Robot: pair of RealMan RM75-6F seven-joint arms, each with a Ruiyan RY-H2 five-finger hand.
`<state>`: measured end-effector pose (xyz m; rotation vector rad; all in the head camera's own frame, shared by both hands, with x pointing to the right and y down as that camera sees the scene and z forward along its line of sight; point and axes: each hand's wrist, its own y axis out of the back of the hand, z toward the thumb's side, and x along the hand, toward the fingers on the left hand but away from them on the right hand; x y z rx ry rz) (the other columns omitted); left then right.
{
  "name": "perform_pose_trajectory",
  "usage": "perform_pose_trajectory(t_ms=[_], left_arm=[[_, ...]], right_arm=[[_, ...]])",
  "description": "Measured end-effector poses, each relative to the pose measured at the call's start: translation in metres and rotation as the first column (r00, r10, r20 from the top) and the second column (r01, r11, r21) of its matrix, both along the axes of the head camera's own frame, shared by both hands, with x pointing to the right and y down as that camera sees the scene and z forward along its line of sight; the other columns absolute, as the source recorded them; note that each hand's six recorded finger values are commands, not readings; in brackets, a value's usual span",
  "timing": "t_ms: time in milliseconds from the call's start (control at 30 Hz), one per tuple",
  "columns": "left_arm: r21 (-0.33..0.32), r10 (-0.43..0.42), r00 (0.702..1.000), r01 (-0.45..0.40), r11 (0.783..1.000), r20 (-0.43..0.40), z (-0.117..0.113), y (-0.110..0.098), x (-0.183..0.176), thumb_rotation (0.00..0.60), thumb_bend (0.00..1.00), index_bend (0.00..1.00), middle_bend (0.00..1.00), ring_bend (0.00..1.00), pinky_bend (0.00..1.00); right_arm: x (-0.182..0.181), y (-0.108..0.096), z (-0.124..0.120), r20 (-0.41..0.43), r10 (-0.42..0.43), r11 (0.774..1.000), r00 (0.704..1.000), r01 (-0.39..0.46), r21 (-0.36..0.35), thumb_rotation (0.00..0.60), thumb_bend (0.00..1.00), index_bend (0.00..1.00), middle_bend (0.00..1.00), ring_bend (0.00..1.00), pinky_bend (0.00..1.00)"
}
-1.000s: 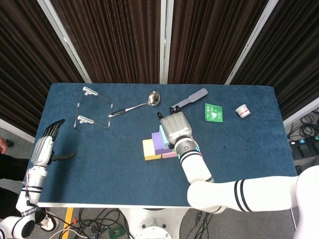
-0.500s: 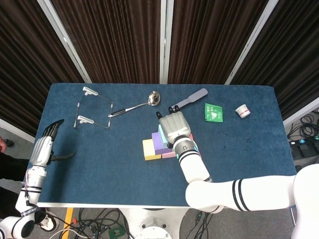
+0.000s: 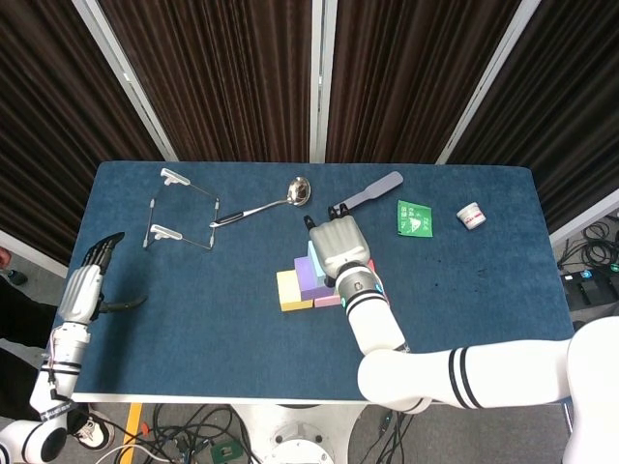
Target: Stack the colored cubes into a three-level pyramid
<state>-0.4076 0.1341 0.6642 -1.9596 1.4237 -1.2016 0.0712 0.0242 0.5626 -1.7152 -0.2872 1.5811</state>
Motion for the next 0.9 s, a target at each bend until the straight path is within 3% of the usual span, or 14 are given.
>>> perform_pose_trajectory(t_ms=[467, 567, 733, 900], left_arm=[[-0.001, -0.003, 1.000, 0.003, 1.000, -0.002, 0.0003, 0.0004, -0.0011, 0.600, 0.04, 0.02, 0.05, 0.00, 0.07], [0.001, -0.003, 1.000, 0.003, 1.000, -0.005, -0.0003, 0.0002, -0.0009, 0.600, 0.04, 0.02, 0.05, 0.00, 0.07], [0.000, -0.001, 1.000, 0.001, 1.000, -0.005, 0.0000, 0.0007, -0.0002, 0.600, 0.04, 0.02, 0.05, 0.00, 0.07], [0.000, -0.001, 1.000, 0.001, 1.000, -0.005, -0.0001, 0.0007, -0.0002, 0.600, 0.04, 0.02, 0.05, 0.00, 0.07]], right_arm=[[-0.0009, 0.0008, 0.0033, -0.007, 0.002, 1.000, 1.000, -0.002, -0.010, 0.600, 0.10, 0.00, 0.53, 0.05, 0.00], [-0.0010, 0.0011, 0.0018, 0.002, 0.007, 1.000, 1.000, -0.007, -0.012, 0.600, 0.09, 0.00, 0.45, 0.05, 0.00], [-0.0012, 0.0021, -0.0009, 0.020, 0.012, 1.000, 1.000, -0.012, -0.021, 0.600, 0.03, 0.00, 0.24, 0.00, 0.00], [-0.0005, 0.0021, -0.0020, 0.028, 0.017, 1.000, 0.999, -0.016, -0.023, 0.600, 0.01, 0.00, 0.14, 0.00, 0.00]])
